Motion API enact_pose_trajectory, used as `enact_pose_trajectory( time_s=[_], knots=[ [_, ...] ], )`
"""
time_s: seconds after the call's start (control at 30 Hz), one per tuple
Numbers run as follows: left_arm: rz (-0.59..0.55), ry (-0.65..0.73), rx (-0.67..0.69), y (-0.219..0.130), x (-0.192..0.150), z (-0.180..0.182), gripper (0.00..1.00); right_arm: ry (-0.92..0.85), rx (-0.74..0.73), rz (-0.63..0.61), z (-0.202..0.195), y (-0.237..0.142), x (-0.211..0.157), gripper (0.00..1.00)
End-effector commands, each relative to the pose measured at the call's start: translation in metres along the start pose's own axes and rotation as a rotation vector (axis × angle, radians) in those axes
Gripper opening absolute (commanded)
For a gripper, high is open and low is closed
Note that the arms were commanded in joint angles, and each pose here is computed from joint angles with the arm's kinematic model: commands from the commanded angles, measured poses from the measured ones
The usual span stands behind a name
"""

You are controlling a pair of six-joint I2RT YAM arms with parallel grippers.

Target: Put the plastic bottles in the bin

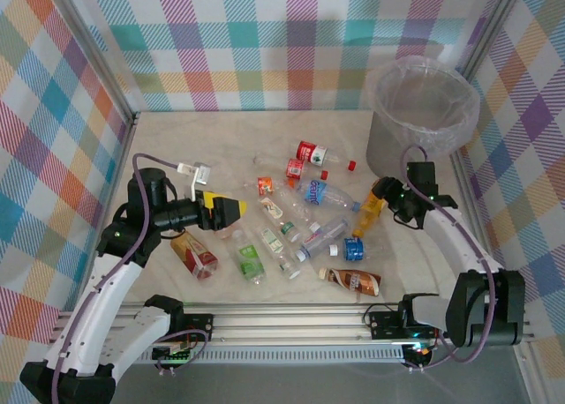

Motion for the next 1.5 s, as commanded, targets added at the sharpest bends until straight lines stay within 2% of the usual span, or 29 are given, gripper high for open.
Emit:
enact_pose_trajectory(
  time_s=[0.0,0.5,0.97,1.23,1.47],
  knots=[
    [-0.013,0.034,-0.021,0.001,0.001,-0.004,1.0,0.02,0.034,-0.023,0.005,0.014,0.005,0.73],
    [-0.007,0.022,0.014,0.003,-0.001,0.004,1.0,0.034,-0.012,0.016,-0.005,0.063,0.005,0.72],
    [0.006,0.012,0.037,0.005,-0.003,0.009,1.0,0.02,-0.032,0.02,-0.011,0.088,0.004,0.69],
    [0.009,0.01,0.041,0.005,-0.004,0.01,1.0,0.002,-0.002,0.005,-0.005,0.085,0.006,0.63],
    [0.013,0.007,0.058,0.007,-0.002,0.014,1.0,-0.018,0.086,-0.058,0.012,0.058,0.014,0.59]
  ],
)
Point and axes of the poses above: each hand's point on the last joint's axis, 136 mm out from that joint toward the fingers, its own y axis out along the fingers, its own z axis along the line the jaws close on, x = y × z, the point moved 2 cm from there along -y, back along the fingers, and after that the axes turned 11 degrees about y, right-handed, at the moved point
